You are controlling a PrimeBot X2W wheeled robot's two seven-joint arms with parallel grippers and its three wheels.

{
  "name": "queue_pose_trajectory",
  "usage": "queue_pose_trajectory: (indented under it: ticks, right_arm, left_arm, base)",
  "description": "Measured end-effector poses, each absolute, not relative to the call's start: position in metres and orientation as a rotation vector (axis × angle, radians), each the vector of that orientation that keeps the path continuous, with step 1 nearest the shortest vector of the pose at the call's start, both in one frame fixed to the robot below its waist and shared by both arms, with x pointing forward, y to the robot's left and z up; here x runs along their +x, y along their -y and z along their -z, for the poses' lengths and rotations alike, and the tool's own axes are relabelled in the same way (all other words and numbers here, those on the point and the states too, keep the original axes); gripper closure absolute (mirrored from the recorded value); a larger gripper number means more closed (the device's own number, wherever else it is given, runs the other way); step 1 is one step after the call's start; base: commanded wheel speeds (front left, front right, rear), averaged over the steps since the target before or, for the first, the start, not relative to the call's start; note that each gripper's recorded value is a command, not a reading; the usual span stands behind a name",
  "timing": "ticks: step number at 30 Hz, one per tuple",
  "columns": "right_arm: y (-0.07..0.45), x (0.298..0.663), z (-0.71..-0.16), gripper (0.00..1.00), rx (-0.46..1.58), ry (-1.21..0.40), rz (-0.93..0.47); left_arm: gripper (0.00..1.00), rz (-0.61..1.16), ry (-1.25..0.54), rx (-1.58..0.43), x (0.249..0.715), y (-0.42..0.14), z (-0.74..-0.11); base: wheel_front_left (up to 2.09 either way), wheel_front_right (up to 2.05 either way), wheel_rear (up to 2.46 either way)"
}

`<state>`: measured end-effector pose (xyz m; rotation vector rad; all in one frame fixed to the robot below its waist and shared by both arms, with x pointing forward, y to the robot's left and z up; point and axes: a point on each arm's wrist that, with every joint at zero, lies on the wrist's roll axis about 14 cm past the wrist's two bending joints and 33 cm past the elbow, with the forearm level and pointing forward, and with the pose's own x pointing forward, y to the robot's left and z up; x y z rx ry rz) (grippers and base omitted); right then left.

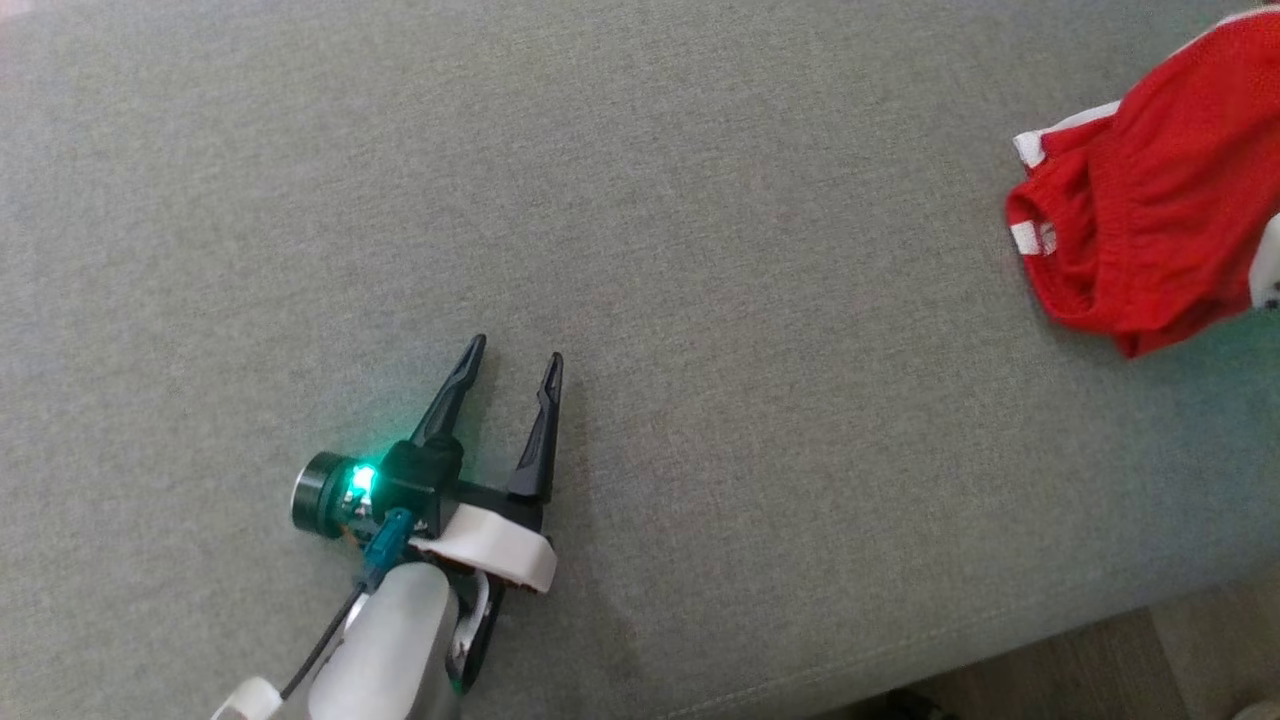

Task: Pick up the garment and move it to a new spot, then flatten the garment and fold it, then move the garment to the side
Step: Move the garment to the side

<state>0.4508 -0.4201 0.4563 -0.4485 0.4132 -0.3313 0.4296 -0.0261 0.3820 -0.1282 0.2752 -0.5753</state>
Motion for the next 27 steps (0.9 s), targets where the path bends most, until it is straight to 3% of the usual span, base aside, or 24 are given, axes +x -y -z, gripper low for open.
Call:
queue_pose_trajectory:
  ticks: [5,14,27]
  right_arm:
    - [0.402,0.461,-0.463,0.00,-0.377,-0.344,0.336]
    - [0.311,0.505,-0.517,0.00,-0.257,-0.068,0.194]
    - [0.216,0.460,-0.456,0.00,-0.052,-0.144,0.003]
  left_arm:
    - [0.00,0.550,-0.270,-0.124,0.433,0.020,-0.385]
    - [0.00,0.438,-0.240,-0.104,0.440,-0.015,-0.397]
    - [0.00,0.227,-0.212,-0.083,0.422,-0.086,-0.414]
  base:
    - [0.00,0.00,0.00]
    - [0.00,0.00,0.00]
    - [0.00,0.00,0.00]
